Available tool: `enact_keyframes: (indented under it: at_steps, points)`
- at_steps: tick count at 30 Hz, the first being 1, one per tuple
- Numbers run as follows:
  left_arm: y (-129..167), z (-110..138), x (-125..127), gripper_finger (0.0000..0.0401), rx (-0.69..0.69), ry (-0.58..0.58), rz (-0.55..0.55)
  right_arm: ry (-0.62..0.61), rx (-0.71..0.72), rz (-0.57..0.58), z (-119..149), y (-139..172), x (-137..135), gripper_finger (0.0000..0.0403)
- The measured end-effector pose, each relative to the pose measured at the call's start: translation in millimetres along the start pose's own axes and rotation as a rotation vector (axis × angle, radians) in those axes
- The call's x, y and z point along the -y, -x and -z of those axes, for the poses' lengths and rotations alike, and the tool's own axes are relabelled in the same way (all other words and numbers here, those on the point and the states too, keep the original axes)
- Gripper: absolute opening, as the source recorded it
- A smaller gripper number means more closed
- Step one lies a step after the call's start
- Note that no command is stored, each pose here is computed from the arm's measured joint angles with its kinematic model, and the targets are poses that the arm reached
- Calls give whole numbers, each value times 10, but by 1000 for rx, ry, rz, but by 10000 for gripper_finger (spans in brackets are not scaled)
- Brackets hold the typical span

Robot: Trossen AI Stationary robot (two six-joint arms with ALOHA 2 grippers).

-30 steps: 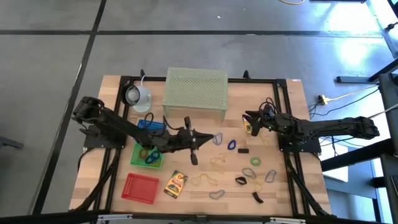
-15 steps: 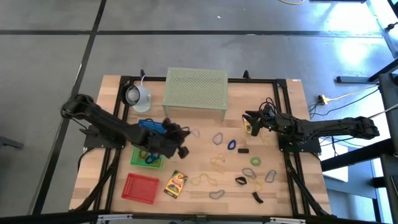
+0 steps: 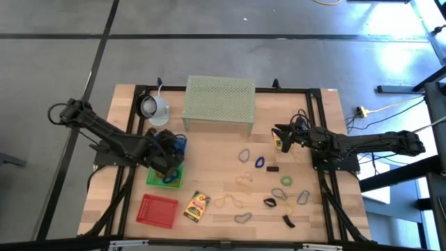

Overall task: Pick & Place Office Desk Supplies
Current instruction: Put the blue rubber band into the blue bin

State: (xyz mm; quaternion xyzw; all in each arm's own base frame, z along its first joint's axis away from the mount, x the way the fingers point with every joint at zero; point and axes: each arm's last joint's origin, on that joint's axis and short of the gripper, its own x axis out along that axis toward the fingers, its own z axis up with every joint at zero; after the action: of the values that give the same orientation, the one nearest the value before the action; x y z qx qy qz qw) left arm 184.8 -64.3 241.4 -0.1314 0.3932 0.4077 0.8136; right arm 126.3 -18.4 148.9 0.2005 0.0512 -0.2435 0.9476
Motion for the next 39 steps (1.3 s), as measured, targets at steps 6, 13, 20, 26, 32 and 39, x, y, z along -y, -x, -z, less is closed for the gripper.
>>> enact_keyframes:
  at_steps: [6, 13, 20, 26, 32, 39]
  points:
    - [-210, 280, -99, 4, -174, 39, -49, 0, 0, 0, 1, 0, 0, 146]
    - [-306, 423, -163, 4, -272, 75, -81, 0, 0, -1, 0, 0, -1, 146]
    - [-307, 422, -160, 15, -268, 77, -82, 0, 0, 0, 0, 0, 0, 146]
    - [-337, 438, -135, 34, -272, 109, -104, 0, 0, -1, 0, 0, 0, 146]
    - [-350, 438, -97, 66, -271, 130, -83, 0, 0, 0, 1, 0, 0, 146]
    - [-358, 418, -29, 107, -253, 71, -8, 0, 0, 0, 0, 0, 0, 146]
